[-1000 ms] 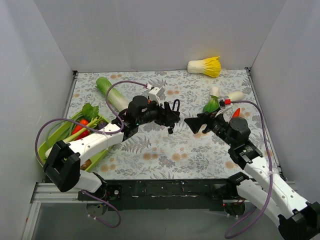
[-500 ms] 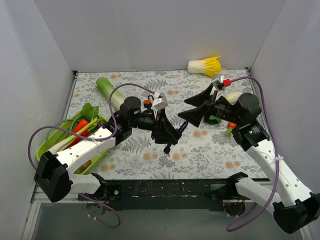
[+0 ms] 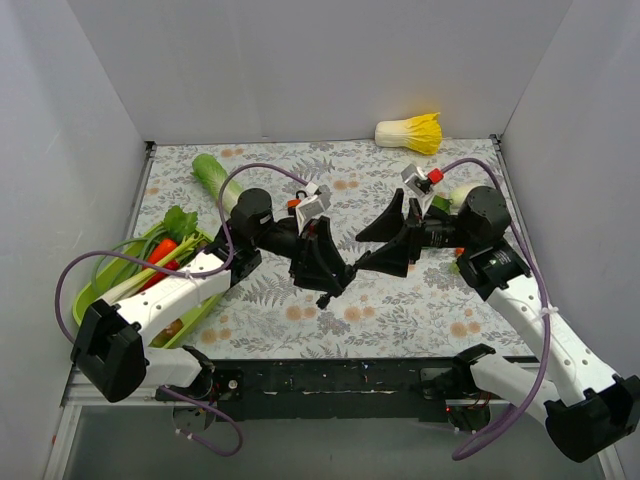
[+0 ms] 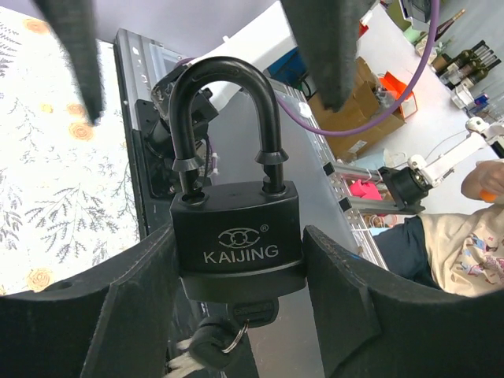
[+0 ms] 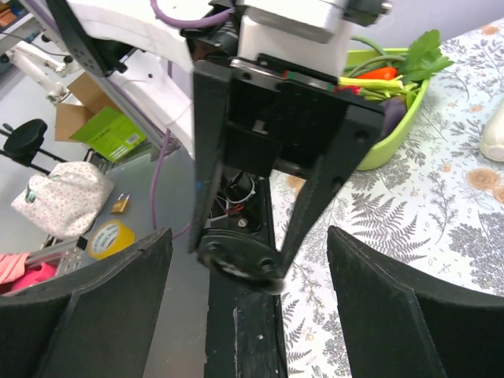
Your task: Unlock with the key
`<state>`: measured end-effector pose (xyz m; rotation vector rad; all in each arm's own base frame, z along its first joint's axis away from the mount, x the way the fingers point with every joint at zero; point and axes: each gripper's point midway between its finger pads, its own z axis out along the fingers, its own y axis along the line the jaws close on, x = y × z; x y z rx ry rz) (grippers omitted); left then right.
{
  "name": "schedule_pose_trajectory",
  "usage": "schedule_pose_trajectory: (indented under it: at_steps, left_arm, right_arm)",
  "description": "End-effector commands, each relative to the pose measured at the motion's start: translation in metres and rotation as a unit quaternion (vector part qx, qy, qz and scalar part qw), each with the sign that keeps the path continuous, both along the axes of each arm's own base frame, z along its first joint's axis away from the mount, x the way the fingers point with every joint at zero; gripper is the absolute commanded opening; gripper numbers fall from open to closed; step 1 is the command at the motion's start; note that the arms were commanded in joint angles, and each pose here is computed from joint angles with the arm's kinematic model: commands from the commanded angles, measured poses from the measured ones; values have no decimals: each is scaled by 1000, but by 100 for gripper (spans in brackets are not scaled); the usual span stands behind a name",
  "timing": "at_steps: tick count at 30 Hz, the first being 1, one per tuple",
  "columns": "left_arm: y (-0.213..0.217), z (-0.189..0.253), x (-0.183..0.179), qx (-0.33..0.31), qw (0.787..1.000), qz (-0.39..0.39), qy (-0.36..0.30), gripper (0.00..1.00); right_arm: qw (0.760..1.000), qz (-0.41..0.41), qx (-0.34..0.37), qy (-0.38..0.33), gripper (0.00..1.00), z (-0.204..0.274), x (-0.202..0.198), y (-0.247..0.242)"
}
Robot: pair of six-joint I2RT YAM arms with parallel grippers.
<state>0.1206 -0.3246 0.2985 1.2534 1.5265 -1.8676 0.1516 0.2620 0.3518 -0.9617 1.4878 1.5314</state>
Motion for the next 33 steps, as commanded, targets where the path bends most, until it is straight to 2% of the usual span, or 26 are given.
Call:
schedule_pose_trajectory:
  at_steps: [1,11,22,33]
  left_arm:
    - [4,11,2,-22,999,-3,-26,0]
    - [0,4,7,-15,1000,3,-14,0]
    - [-3,3,15,-13,999,30,-20,0]
    - [-2,2,54,-1,988,152,-41,0]
  right_arm:
    - [999,33,18,-30,85,15,-22,-5]
    - [1000,30,4,3,82,-14,-21,-3]
    - [999,44,10,-3,63,-13,-29,-5]
    - [1000,28,8,-1,57,-16,-34,-9]
